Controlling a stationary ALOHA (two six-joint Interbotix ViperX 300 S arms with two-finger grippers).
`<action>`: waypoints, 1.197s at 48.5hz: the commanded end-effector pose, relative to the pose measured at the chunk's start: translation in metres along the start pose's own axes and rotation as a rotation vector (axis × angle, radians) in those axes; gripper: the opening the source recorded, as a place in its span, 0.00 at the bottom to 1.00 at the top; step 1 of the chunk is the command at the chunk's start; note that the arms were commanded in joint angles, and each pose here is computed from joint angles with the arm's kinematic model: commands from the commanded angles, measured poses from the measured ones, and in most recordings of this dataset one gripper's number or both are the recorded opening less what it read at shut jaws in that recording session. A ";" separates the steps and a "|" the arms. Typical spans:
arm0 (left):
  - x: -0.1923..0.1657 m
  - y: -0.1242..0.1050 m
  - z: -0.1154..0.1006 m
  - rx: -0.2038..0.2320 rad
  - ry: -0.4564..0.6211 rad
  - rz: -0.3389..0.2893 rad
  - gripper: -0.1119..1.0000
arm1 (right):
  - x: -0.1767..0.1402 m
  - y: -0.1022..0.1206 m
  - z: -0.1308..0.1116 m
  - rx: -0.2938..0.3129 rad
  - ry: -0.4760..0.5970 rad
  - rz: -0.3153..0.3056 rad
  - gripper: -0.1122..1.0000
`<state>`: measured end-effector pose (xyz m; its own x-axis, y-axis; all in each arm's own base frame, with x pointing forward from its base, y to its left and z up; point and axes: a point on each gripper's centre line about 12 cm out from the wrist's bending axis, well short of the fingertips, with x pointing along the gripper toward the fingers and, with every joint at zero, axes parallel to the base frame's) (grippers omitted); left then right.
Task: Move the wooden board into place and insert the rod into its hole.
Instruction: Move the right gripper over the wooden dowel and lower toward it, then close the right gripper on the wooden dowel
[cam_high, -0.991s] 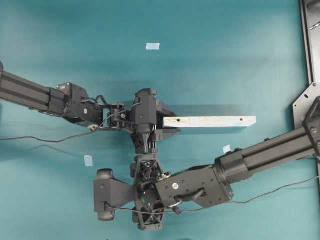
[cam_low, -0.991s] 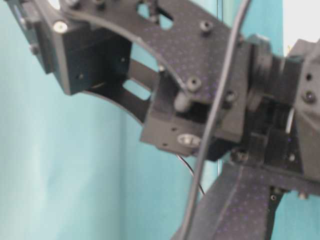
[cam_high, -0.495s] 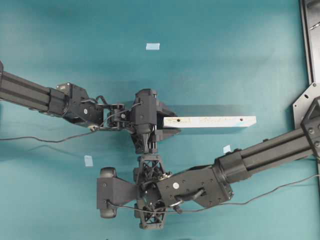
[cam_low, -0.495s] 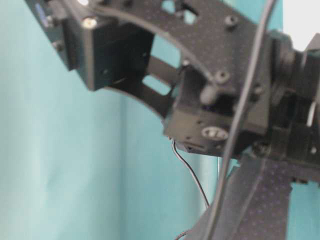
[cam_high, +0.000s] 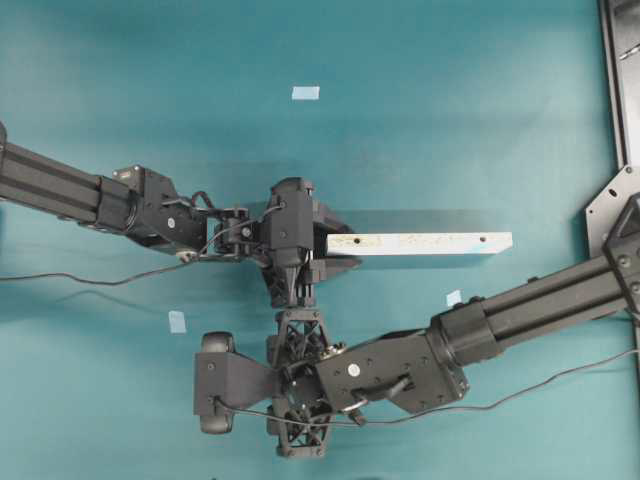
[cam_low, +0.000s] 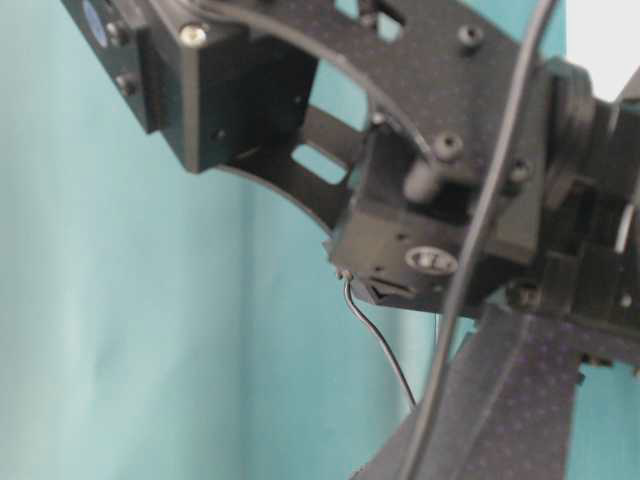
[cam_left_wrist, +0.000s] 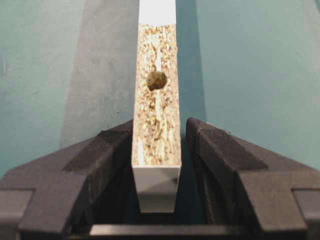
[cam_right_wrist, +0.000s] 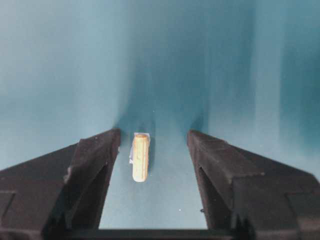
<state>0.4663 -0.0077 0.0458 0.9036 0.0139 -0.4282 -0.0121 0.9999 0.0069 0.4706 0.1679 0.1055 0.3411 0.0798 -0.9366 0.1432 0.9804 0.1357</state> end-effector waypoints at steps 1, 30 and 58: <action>-0.001 -0.001 -0.001 0.002 0.015 -0.003 0.53 | -0.011 0.007 0.005 -0.001 -0.031 0.024 0.66; 0.000 -0.002 0.000 0.000 0.026 -0.005 0.53 | -0.006 0.020 -0.003 0.014 -0.037 0.036 0.49; 0.000 -0.002 0.000 -0.001 0.026 -0.005 0.53 | -0.005 0.025 -0.010 0.000 -0.010 0.024 0.28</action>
<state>0.4664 -0.0071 0.0448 0.8976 0.0145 -0.4406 -0.0137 0.9999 0.0051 0.4673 0.1790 0.1044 0.3453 0.0847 -0.9347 0.1616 0.9757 0.1481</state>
